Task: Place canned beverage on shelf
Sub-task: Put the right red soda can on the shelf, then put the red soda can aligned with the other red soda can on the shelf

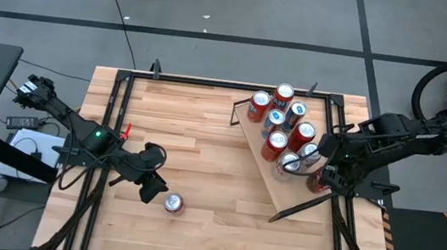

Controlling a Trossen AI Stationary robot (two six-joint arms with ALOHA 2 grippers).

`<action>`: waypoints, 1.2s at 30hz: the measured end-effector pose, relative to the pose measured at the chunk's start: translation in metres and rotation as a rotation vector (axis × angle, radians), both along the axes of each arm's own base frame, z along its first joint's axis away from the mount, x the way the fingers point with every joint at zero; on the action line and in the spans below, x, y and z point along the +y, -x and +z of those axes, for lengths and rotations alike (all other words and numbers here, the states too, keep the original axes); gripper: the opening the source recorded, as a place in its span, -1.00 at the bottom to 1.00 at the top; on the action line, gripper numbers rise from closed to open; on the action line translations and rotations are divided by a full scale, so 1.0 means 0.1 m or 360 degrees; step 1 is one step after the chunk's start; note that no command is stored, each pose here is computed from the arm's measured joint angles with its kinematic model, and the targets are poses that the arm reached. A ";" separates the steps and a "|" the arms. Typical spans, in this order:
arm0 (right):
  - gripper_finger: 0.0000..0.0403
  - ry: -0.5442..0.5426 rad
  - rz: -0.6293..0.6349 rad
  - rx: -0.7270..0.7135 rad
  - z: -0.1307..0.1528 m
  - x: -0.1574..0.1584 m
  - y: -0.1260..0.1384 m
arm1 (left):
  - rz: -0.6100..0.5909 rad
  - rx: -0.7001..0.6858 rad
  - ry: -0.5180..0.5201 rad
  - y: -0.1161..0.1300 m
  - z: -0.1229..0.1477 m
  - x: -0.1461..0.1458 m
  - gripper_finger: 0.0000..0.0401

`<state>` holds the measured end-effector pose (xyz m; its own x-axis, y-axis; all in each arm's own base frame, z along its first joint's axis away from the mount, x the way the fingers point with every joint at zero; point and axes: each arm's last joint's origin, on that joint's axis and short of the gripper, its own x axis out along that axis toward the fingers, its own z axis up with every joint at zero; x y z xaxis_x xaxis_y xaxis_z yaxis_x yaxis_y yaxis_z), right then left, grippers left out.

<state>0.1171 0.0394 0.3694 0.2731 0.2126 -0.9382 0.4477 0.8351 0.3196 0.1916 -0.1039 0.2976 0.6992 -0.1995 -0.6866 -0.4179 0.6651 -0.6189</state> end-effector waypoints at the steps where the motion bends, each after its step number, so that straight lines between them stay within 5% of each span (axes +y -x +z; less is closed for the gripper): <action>1: 0.75 -0.0002 -0.0002 -0.0013 0.02 0.00 0.00 | 0.0000 0.0000 0.0000 0.00 0.00 0.00 -0.28; 22: 0.75 0.0049 -0.0075 -0.0327 0.44 -0.15 0.10 | 0.0011 -0.0033 0.0033 -0.02 0.02 -0.01 -0.28; 28: 0.75 -0.0025 -0.0067 -0.0564 0.66 -0.15 0.11 | -0.0062 -0.0490 0.0181 -0.16 0.26 -0.09 -0.28; 32: 0.73 -0.0088 -0.0023 -0.0942 0.86 -0.12 -0.01 | -0.0125 -0.0837 0.0216 -0.22 0.46 -0.13 -0.28; 36: 0.73 -0.0114 0.0043 -0.1292 1.03 -0.08 -0.16 | -0.0070 -0.0935 0.0178 -0.23 0.51 -0.13 -0.28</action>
<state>0.1328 0.0310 0.4722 0.8559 0.2809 -0.4341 0.0337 0.8075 0.5889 0.2147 -0.1167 0.3485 0.9448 -0.2856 -0.1608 0.0417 0.5914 -0.8053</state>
